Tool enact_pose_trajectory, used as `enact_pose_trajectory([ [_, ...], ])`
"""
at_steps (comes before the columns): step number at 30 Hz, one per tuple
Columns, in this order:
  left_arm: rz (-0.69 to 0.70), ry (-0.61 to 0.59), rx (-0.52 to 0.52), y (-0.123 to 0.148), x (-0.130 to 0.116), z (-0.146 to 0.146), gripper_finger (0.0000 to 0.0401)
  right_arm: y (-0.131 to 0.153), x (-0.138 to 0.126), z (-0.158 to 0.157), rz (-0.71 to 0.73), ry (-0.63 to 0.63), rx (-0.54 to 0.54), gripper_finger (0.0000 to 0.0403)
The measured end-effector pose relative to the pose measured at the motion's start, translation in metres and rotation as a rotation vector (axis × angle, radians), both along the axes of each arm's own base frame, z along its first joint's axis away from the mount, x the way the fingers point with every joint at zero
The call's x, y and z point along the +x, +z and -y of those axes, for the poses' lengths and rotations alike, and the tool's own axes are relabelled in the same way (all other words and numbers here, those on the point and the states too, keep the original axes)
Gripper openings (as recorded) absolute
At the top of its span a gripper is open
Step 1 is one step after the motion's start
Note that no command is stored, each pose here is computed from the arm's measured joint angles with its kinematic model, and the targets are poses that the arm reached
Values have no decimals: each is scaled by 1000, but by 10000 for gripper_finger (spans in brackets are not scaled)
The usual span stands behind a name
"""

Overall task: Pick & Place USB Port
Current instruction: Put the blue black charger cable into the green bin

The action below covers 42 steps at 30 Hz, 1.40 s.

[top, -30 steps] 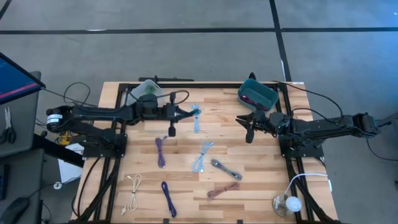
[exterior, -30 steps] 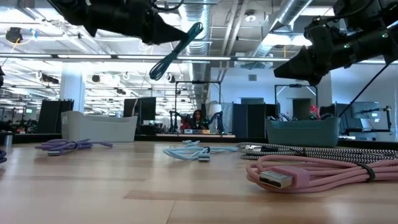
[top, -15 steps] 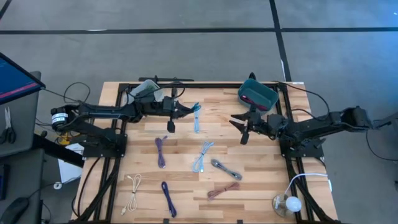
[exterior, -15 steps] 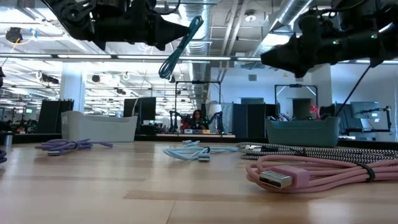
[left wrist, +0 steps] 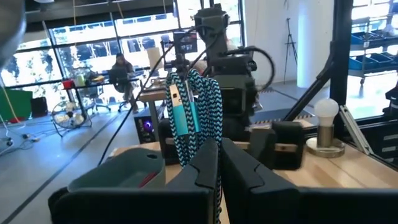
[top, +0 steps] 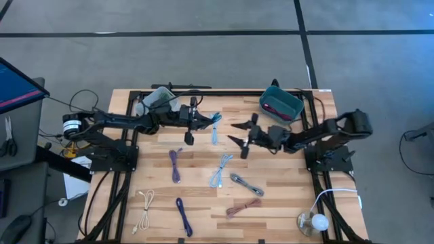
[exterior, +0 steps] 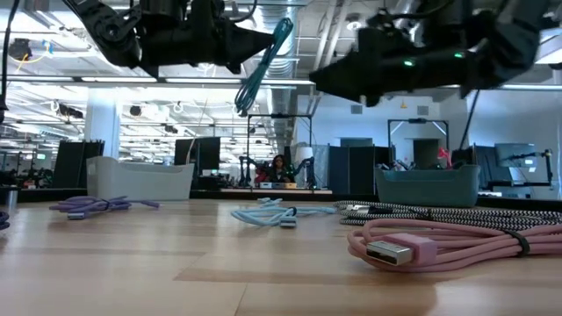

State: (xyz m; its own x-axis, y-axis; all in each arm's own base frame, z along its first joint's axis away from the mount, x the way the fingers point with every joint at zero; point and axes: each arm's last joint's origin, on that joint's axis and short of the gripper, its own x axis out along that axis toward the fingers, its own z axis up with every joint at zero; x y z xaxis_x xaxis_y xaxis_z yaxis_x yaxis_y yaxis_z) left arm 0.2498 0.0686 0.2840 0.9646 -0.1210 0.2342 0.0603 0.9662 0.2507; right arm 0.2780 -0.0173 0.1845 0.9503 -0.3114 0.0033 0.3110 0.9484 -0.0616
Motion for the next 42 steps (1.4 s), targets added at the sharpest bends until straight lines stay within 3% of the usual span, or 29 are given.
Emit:
enact_pose_trajectory([
  [9, 2, -8, -10, 0, 1, 1, 5, 7, 53, 10, 35, 59, -3, 192],
  [21, 2, -11, -9, 0, 1, 2, 5, 6, 93, 19, 67, 124, 26, 175],
  [28, 3, -9, -9, 0, 1, 2, 5, 6, 99, 23, 73, 100, 26, 140],
  [36, 0, -12, -10, 0, 1, 2, 6, 6, 99, 23, 65, 91, 21, 17],
  [42, -8, -7, -12, -1, 0, 1, 14, 4, 99, 23, 46, 91, 26, 9],
])
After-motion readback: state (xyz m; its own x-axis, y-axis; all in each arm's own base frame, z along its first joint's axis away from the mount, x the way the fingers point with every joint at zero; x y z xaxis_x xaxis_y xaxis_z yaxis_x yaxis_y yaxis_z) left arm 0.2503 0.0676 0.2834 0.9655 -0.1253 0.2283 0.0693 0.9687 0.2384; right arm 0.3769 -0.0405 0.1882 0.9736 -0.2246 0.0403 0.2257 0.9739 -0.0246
